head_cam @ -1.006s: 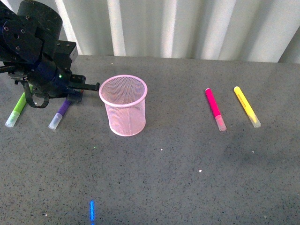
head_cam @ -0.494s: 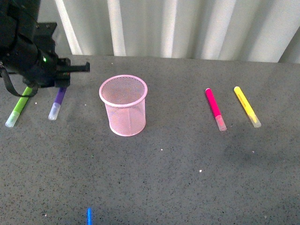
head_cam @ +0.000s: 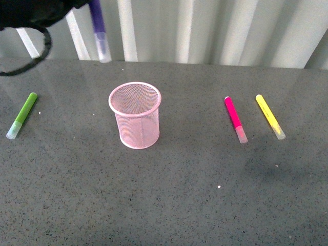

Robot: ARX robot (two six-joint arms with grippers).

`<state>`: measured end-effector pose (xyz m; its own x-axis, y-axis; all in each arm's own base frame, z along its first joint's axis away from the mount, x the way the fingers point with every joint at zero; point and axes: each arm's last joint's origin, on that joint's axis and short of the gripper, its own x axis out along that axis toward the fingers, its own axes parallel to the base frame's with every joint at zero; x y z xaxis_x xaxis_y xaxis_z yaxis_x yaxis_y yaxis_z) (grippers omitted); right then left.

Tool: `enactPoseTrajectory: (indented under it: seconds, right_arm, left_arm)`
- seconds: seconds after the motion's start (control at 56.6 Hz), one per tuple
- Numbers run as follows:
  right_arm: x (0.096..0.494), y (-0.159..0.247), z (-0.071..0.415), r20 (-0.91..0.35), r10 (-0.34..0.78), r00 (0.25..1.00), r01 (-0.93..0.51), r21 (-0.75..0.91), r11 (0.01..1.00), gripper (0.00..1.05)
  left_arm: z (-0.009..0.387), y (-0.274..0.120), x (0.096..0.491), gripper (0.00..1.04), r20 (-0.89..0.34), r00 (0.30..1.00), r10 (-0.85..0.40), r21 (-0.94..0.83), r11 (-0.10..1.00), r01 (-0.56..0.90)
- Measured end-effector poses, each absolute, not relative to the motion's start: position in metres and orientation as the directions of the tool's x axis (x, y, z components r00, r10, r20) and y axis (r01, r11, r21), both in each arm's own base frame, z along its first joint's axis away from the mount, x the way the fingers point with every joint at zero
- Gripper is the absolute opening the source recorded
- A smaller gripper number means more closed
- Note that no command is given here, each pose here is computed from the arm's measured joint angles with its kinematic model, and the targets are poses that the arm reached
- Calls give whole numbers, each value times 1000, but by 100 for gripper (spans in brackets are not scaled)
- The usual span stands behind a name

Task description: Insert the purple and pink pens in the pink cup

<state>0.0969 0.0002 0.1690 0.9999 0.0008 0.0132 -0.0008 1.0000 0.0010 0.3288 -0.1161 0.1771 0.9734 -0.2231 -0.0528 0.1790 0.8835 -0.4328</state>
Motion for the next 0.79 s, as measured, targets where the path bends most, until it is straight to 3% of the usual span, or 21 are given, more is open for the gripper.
enactPoseTrajectory:
  seconds: [0.177,0.794]
  right_arm:
    - [97,0,169,13,0,1000,0,1,1000,98]
    - [97,0,169,13,0,1000,0,1,1000,98]
  left_arm:
    - [157,-139,335,13,-53,984,-170,-438,889,130]
    - [111,-133,359,13,-98,987,-130,-475,877,69]
